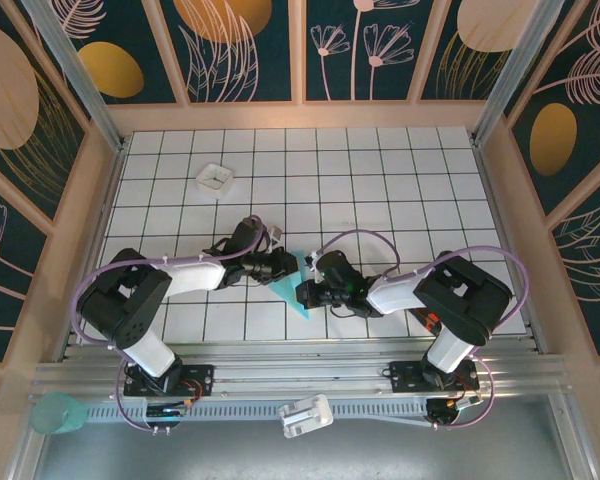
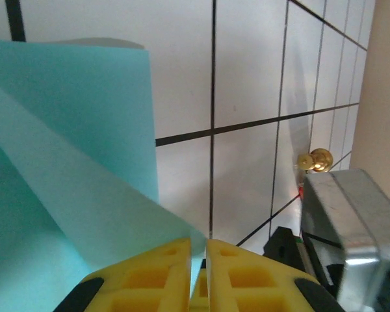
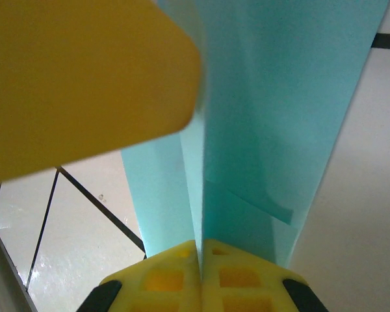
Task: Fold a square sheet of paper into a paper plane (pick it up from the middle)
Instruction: Fourth fold the wing at the center of the table.
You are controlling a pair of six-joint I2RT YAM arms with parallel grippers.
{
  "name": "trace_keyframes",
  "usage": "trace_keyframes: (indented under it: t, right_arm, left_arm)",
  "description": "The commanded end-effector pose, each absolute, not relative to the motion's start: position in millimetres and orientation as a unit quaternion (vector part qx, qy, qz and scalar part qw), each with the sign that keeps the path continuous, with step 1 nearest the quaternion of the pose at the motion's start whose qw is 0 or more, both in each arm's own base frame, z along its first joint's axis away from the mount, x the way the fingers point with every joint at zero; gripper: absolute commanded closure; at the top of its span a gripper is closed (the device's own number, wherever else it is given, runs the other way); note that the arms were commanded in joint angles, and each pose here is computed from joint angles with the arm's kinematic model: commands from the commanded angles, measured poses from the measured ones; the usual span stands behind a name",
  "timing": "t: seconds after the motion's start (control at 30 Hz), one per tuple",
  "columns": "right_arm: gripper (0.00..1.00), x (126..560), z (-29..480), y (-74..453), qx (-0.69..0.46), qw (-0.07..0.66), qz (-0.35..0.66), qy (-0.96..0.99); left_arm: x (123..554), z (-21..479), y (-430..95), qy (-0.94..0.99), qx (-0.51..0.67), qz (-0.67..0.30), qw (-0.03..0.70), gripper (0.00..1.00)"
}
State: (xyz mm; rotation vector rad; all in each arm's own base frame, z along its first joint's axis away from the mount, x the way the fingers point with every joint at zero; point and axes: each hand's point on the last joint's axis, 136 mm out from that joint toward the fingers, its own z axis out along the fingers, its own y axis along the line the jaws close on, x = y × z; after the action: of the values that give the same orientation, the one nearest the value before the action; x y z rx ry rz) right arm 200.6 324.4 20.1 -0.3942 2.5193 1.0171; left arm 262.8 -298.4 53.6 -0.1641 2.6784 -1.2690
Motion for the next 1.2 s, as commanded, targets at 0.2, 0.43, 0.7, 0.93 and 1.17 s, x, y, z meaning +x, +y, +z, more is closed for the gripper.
trace_keyframes:
  t: [0.2,0.43,0.7,0.93,1.17]
  right_arm:
    - [0.93,195,2,310,-0.131,0.177,0.340,0.915]
    - [0.90,195,2,307,-0.129,0.177,0.335,0.916]
    - [0.88,195,1,308,-0.127,0.176,0.335,0.917]
    - [0.88,194,0,307,-0.125,0.173,0.333,0.918]
    - [0.87,196,4,307,-0.125,0.177,0.332,0.918]
  left_arm:
    - [275,45,-301,0.903,-0.050,-0.414,0.099,0.85]
    - [281,37,-291,0.908,-0.057,-0.399,0.110,0.85]
    - [281,20,-285,0.916,-0.061,-0.384,0.100,0.86]
    - [282,15,-281,0.917,-0.064,-0.380,0.099,0.86]
    - [278,4,-277,0.922,-0.062,-0.370,0.093,0.86]
